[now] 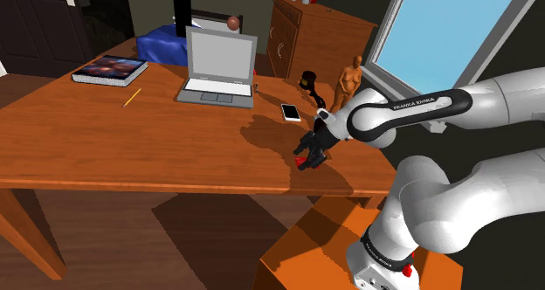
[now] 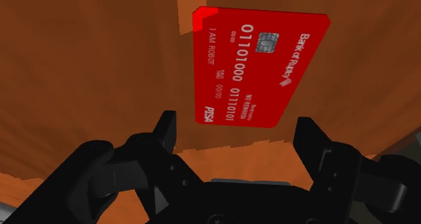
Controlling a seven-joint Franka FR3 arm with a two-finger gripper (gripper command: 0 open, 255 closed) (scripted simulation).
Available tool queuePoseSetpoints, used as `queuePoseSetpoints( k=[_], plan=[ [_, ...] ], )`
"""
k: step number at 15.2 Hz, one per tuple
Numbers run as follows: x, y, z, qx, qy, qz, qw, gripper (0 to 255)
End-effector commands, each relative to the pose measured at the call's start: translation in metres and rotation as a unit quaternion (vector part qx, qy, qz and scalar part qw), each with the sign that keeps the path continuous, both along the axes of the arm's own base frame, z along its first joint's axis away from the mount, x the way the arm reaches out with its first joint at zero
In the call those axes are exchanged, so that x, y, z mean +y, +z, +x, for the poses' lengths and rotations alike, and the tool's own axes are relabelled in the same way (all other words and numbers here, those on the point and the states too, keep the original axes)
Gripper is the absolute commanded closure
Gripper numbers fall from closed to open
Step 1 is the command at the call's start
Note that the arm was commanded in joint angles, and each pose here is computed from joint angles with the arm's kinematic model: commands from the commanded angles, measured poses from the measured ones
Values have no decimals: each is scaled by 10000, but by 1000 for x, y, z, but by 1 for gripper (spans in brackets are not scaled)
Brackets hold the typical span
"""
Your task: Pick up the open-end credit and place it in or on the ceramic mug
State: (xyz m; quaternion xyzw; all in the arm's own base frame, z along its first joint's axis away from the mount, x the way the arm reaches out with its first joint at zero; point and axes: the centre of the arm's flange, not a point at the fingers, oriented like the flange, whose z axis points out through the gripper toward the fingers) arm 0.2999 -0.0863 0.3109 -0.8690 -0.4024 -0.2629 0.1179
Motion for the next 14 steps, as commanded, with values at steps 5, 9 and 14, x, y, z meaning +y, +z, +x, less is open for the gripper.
queuePoseSetpoints(
  k=[5, 9, 14],
  plan=[
    [0, -2, 0, 10, 2, -4, 10000, 255],
    [0, -1, 0, 10, 2, -4, 10000, 255],
    [0, 25, 0, 10, 2, -4, 10000, 255]
  ],
)
